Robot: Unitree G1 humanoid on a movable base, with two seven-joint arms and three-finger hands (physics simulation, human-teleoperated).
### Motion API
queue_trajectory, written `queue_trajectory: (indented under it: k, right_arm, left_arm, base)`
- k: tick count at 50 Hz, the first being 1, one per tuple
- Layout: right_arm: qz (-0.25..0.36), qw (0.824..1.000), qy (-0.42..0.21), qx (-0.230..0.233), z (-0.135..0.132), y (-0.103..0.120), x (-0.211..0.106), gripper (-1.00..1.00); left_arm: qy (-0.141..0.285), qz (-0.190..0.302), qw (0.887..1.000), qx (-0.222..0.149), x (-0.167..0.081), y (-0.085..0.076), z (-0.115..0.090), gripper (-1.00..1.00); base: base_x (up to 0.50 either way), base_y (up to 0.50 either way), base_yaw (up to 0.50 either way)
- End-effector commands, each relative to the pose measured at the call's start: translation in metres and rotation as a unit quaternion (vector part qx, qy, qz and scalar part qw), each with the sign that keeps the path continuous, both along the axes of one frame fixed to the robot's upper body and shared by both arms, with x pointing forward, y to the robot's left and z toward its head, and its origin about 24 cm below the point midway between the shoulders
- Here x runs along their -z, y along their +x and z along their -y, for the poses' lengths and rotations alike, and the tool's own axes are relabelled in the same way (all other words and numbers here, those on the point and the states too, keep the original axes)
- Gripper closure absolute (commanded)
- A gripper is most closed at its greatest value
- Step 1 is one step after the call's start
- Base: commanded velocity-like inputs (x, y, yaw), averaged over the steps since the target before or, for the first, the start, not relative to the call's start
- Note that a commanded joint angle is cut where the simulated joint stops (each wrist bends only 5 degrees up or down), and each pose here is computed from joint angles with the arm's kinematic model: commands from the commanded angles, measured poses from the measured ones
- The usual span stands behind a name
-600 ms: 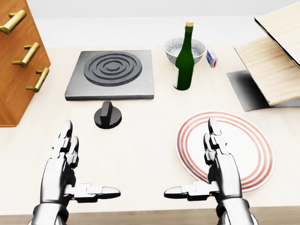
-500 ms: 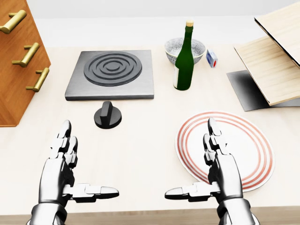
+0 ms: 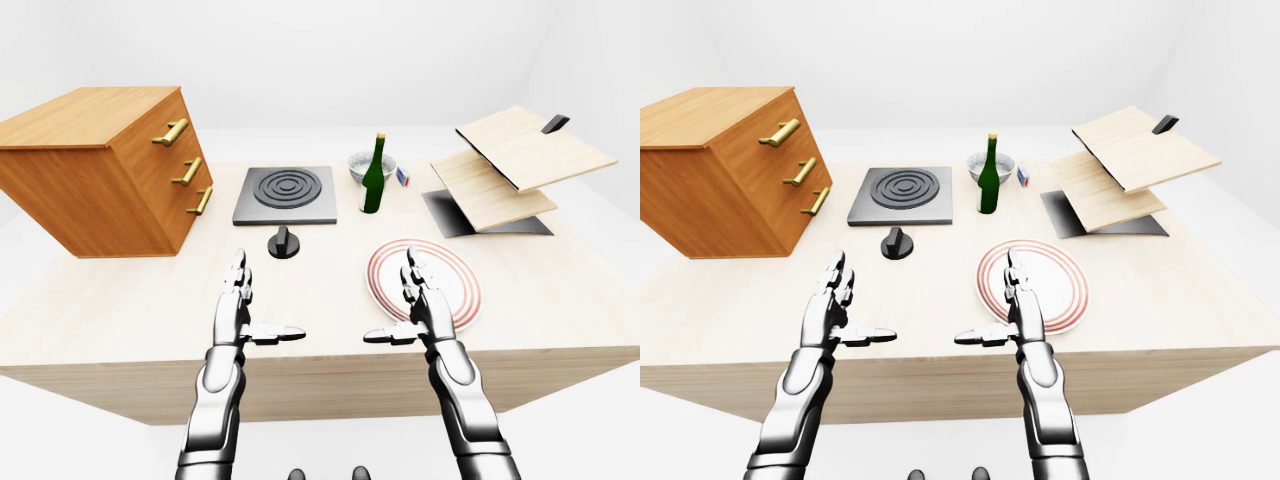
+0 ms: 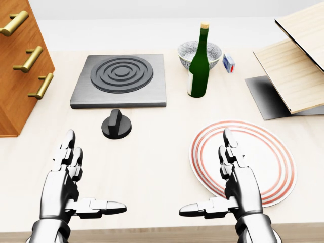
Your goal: Turn on the stove.
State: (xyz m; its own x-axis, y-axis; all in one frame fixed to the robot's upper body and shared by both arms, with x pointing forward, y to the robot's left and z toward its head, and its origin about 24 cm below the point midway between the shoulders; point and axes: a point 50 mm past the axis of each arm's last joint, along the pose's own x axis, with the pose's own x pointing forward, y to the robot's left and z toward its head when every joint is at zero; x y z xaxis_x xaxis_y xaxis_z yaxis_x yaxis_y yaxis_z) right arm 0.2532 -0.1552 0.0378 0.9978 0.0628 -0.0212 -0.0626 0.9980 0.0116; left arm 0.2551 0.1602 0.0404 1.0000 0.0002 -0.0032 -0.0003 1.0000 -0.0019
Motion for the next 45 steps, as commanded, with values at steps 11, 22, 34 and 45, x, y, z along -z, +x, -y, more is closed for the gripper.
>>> queue_trajectory:
  k: [11, 22, 34, 45]
  right_arm:
    - [-0.002, 1.000, 0.001, -0.004, -0.0008, -0.0002, 0.0015, -1.00]
    - [-0.002, 1.000, 0.000, -0.006, -0.0011, -0.0002, 0.0018, -1.00]
    - [-0.002, 1.000, -0.001, -0.007, -0.0018, -0.0007, 0.0020, -1.00]
    - [-0.002, 1.000, -0.002, -0.006, -0.0019, -0.0010, 0.0024, -1.00]
  left_arm:
    - [-0.003, 0.002, 1.000, -0.007, -0.0029, 0.0001, -0.0059, -1.00]
    - [-0.004, 0.005, 1.000, -0.010, -0.0047, -0.0003, -0.0076, -1.00]
    - [-0.004, 0.005, 1.000, -0.009, -0.0041, 0.0000, -0.0073, -1.00]
    - [-0.004, 0.005, 1.000, -0.009, -0.0037, -0.0001, -0.0075, -1.00]
  base:
    - [0.00, 0.00, 0.00]
    - [0.00, 0.00, 0.00]
    - [0.00, 0.00, 0.00]
    - [0.16, 0.00, 0.00]
